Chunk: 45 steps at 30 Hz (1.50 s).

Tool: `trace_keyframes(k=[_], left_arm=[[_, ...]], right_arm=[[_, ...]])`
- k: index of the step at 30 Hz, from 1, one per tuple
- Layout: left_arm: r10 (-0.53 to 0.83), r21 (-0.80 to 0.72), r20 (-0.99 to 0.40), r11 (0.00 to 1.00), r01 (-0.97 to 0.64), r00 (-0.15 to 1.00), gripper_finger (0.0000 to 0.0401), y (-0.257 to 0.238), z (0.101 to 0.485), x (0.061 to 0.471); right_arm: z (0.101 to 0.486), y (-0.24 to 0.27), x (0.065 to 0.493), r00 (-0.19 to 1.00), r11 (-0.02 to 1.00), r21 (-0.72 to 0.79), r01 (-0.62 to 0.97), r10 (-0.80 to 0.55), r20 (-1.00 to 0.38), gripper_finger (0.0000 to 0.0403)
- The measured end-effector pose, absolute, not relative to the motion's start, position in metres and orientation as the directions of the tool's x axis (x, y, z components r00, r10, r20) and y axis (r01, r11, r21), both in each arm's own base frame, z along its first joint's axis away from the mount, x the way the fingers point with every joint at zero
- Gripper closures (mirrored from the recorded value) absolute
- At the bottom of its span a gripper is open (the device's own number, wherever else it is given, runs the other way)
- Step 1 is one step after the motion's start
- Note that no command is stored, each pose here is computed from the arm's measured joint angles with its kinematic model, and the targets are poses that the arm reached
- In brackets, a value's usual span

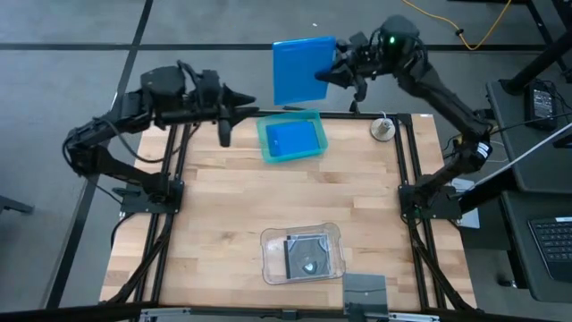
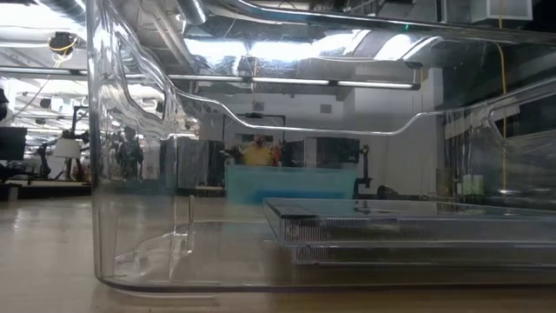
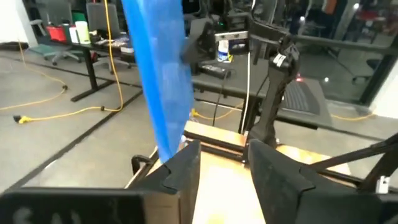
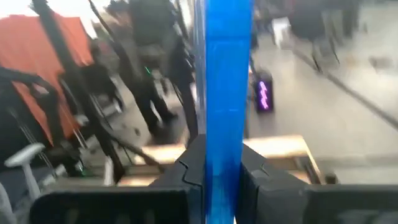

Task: Pick & place jewel cases by type
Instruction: Put the blue CD case into the green bin

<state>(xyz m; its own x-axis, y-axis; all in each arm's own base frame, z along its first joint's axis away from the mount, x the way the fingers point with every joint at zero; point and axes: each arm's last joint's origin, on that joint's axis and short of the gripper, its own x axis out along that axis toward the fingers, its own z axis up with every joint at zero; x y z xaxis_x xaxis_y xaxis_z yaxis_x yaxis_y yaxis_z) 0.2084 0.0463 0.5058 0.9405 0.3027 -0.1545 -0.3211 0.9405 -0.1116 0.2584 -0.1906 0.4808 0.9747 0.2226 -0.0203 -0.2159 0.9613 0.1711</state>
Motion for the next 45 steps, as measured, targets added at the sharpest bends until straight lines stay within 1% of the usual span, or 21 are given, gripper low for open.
trace_keyframes(k=[3,5,11,16,20,24,27,31,36,45], left_arm=[[0.302,-0.126,-0.136,0.94,-0.318,0.944,0.0261,0.043,0.51,0.199],[0.294,-0.127,-0.13,0.942,-0.31,0.947,0.0256,0.041,0.511,0.198],[0.289,-0.106,-0.13,0.947,-0.303,0.948,0.0254,0.036,0.511,0.2],[0.268,-0.1,-0.141,0.954,-0.283,0.953,0.0255,0.033,0.509,0.204],[0.255,-0.097,-0.141,0.958,-0.269,0.957,0.0253,0.029,0.509,0.204],[0.241,-0.096,-0.145,0.962,-0.257,0.96,0.0256,0.026,0.508,0.205],[0.232,-0.095,-0.148,0.964,-0.247,0.961,0.0257,0.024,0.508,0.205],[0.229,-0.081,-0.158,0.966,-0.244,0.96,0.0255,0.024,0.507,0.205],[0.23,-0.077,-0.165,0.966,-0.245,0.959,0.0254,0.024,0.506,0.205],[0.23,-0.077,-0.165,0.966,-0.245,0.959,0.0256,0.024,0.506,0.205]], right_arm=[[0.48,-0.205,0.249,0.974,0.968,0.201,-0.151,0.18,-0.136,0.036],[0.473,-0.218,0.249,0.963,0.967,0.23,-0.108,0.159,-0.216,0.036],[0.433,-0.258,0.272,0.878,0.973,0.229,0.04,0.075,-0.473,0.036],[0.383,-0.28,0.305,0.73,0.965,0.242,0.104,0.091,-0.678,0.036],[0.346,-0.28,0.327,0.587,0.967,0.23,0.106,0.125,-0.8,0.036],[0.32,-0.275,0.345,0.479,0.975,0.189,0.116,0.111,-0.871,0.036],[0.305,-0.267,0.353,0.389,0.984,0.161,0.076,0.119,-0.914,0.036],[0.296,-0.258,0.363,0.311,0.995,0.1,0.028,0.086,-0.946,0.036],[0.292,-0.248,0.37,0.272,0.997,0.073,-0.012,0.073,-0.959,0.036],[0.292,-0.229,0.38,0.258,0.992,0.066,-0.111,0.093,-0.962,0.036]])
